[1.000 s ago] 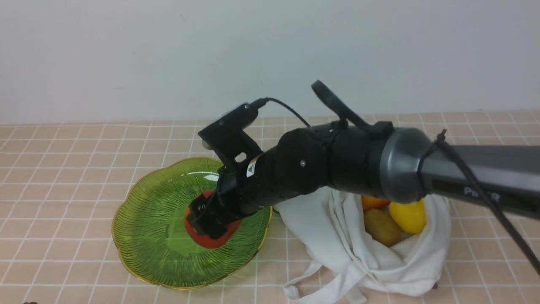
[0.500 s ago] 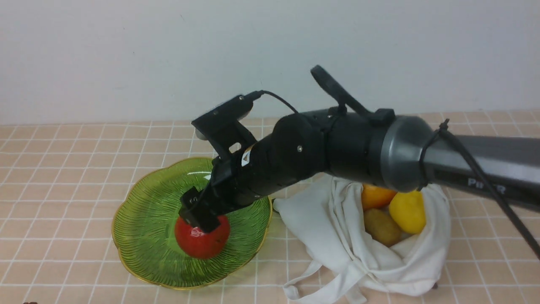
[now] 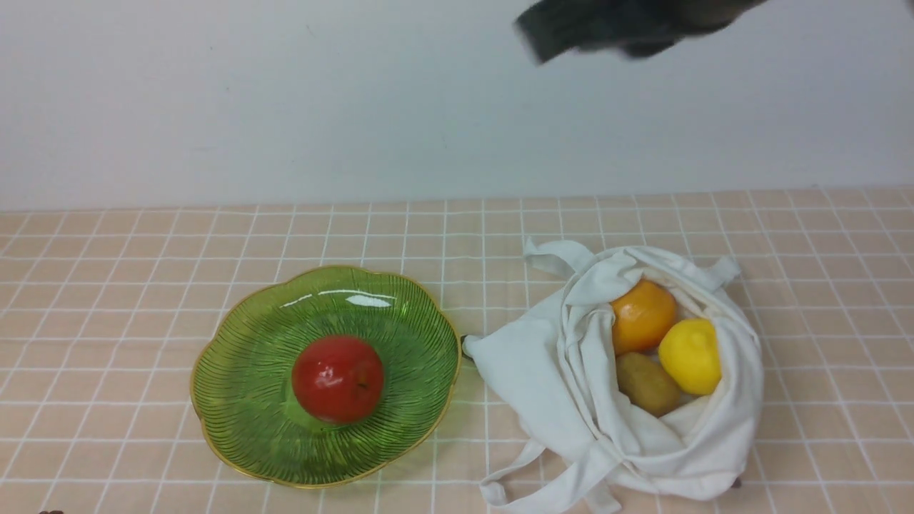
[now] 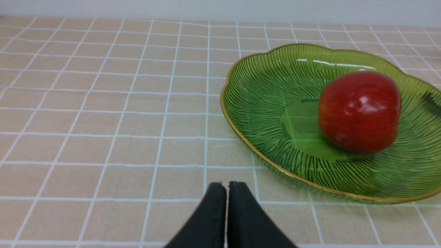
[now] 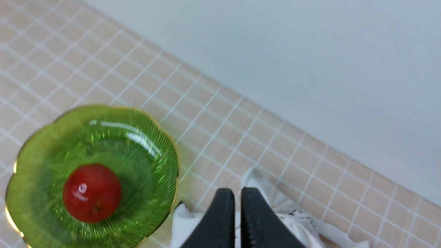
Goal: Take the fruit out of the bag on the brown coffee tablecloth and place them on the plate.
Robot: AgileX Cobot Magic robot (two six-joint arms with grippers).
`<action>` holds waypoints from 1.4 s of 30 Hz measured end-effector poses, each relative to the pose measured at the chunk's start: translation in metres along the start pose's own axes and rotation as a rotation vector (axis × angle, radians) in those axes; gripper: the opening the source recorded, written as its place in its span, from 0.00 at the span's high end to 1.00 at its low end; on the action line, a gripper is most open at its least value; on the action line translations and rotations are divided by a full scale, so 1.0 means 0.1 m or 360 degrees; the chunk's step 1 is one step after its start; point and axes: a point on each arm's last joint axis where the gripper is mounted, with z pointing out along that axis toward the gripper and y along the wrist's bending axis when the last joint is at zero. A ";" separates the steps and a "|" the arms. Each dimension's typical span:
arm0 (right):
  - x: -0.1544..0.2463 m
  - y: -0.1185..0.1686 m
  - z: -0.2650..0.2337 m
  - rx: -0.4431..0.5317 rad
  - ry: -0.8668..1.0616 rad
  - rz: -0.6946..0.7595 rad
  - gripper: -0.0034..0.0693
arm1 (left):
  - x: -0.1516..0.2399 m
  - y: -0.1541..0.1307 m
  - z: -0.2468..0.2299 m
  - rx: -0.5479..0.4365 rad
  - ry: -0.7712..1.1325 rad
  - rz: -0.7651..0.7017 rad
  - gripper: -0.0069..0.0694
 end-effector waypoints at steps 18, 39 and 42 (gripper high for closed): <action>2.26 -0.70 -1.86 -0.0218 -0.1007 0.0396 0.97 | 0.00 0.00 0.00 0.0000 0.0000 0.0001 0.92; 2.79 -0.46 -1.29 -0.0339 -0.0855 0.0423 0.97 | 0.00 0.00 0.00 0.0002 0.0000 -0.0003 0.92; 2.76 -0.43 -1.29 -0.0377 -0.0922 0.0367 0.97 | 0.00 0.00 0.00 0.0002 0.0000 -0.0006 0.92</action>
